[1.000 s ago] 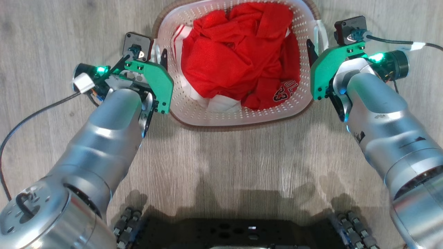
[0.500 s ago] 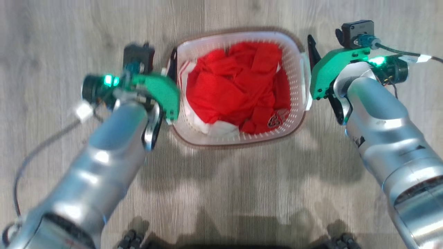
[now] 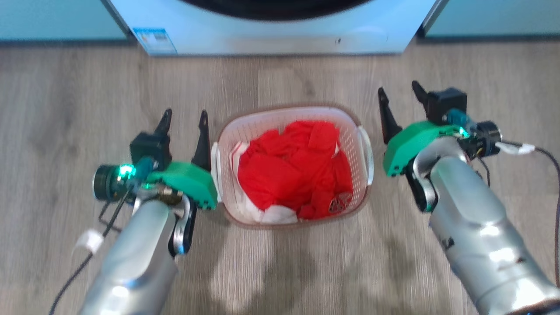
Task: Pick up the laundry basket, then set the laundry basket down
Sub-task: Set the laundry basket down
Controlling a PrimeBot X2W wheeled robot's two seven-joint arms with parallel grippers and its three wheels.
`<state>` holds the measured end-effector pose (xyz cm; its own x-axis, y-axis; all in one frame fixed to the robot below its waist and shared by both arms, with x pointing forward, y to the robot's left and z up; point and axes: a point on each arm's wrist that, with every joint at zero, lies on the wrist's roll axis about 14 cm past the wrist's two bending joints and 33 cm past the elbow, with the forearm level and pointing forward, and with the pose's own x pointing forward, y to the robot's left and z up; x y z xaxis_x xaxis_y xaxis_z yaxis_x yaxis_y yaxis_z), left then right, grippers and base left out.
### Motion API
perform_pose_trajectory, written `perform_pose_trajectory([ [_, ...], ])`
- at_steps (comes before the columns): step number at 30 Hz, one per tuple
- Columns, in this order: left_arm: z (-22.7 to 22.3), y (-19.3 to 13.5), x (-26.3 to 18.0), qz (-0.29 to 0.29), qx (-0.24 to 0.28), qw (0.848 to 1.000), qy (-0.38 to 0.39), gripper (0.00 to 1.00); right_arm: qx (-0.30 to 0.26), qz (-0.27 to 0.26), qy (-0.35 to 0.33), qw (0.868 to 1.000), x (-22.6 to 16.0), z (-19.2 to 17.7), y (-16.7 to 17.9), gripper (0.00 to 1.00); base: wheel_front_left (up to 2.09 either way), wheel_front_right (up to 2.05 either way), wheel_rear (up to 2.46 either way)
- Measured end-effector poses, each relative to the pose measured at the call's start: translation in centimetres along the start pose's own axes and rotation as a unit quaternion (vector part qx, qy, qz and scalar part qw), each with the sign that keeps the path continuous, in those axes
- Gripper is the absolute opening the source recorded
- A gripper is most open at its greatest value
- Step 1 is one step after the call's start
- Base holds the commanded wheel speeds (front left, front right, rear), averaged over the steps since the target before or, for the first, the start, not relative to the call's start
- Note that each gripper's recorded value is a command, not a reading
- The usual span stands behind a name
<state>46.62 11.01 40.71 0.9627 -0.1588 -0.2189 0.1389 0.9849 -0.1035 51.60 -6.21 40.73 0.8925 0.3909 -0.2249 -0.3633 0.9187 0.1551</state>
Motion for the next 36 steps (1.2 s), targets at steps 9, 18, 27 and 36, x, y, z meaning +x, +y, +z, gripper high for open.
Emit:
perform_pose_trajectory([
  [9,3.5,0.1,-5.2,0.012,0.001,0.998,-0.065,1.00,-0.007,-0.003,-0.072,0.997,-4.8,4.0,1.5,1.00,0.00,0.00,0.00],
  [18,5.4,1.9,-9.6,0.051,0.003,0.993,-0.108,1.00,-0.014,-0.009,-0.128,0.992,-9.3,6.3,2.7,1.00,0.00,0.00,0.00],
  [27,4.9,2.4,-13.6,0.072,0.011,0.991,-0.114,1.00,-0.004,-0.031,-0.150,0.988,-14.0,6.1,2.8,1.00,0.00,0.00,0.00],
  [36,4.6,2.0,-15.5,0.077,0.008,0.990,-0.115,1.00,0.000,-0.079,-0.158,0.984,-17.5,5.5,0.7,1.00,0.00,0.00,0.00],
])
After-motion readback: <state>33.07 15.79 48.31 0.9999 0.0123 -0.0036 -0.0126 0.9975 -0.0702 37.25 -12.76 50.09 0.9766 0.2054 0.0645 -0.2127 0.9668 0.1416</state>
